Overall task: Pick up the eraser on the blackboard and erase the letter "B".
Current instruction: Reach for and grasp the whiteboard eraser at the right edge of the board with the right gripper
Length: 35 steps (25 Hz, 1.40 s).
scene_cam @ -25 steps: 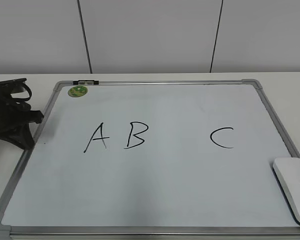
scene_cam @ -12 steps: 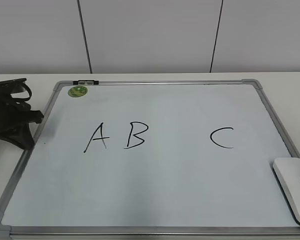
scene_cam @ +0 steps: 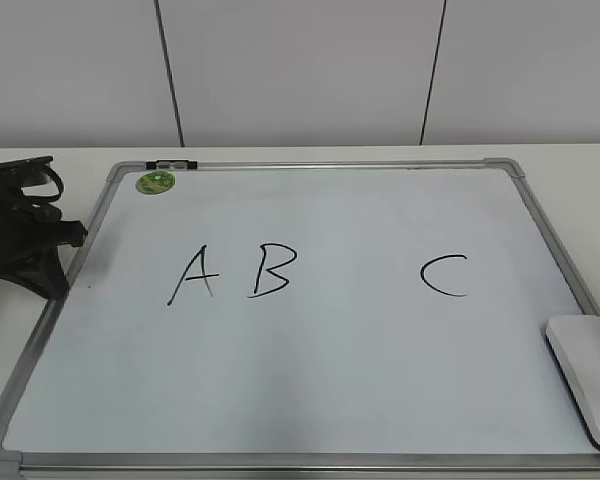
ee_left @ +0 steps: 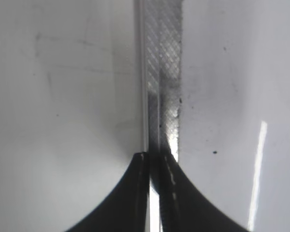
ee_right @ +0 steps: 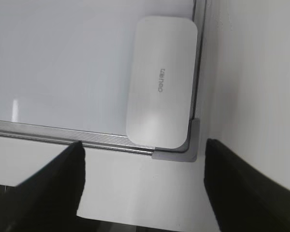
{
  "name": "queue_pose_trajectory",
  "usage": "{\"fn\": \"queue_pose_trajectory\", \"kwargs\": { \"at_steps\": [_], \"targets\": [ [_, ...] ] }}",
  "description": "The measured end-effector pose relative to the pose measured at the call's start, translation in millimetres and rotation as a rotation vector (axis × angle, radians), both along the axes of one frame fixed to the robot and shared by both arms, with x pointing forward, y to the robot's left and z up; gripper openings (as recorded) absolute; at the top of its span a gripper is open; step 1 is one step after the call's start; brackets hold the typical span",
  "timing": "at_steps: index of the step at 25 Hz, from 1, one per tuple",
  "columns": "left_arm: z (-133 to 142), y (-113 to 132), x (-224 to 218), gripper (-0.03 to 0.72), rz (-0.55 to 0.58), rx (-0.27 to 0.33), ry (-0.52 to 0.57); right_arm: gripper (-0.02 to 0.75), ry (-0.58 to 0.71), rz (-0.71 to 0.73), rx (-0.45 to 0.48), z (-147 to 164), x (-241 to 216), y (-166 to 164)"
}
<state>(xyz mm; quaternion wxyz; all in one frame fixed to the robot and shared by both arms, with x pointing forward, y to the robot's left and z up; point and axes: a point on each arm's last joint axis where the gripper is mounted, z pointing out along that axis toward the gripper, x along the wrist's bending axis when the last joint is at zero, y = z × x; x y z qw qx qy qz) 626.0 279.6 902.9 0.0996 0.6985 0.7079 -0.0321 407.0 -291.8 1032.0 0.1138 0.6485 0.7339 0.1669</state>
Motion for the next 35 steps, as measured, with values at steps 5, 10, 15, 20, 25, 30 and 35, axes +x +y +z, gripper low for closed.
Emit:
{"fn": "queue_pose_trajectory", "kwargs": {
  "at_steps": [5, 10, 15, 20, 25, 30, 35],
  "targets": [
    [0.0, 0.0, -0.2, 0.011, 0.0, 0.0, 0.002, 0.608, 0.086, 0.0, 0.0, -17.9, 27.4, -0.6],
    [0.0, 0.0, -0.2, 0.011, 0.0, 0.0, 0.002, 0.612, 0.095, -0.001, -0.009, -33.4, 50.2, -1.7],
    [0.0, 0.0, -0.2, 0.011, 0.0, 0.0, 0.002, 0.615, 0.138, -0.004, -0.011, -51.4, 62.4, -2.3],
    [0.0, 0.0, -0.2, 0.011, 0.0, 0.0, 0.002, 0.617, 0.188, -0.007, -0.013, -70.1, 71.3, -2.7],
    [0.0, 0.0, -0.2, 0.011, 0.0, 0.0, 0.002, 0.617, 0.218, -0.012, -0.013, -85.4, 78.4, -3.0],
    [0.0, 0.0, -0.2, 0.011, 0.0, 0.0, 0.002, 0.616, 0.235, -0.018, -0.011, -96.1, 83.3, -3.0],
    [0.0, 0.0, -0.2, 0.011, 0.0, 0.0, 0.002, 0.614, 0.24, -0.022, -0.011, -103.1, 86.5, -3.2]
  ]
}}
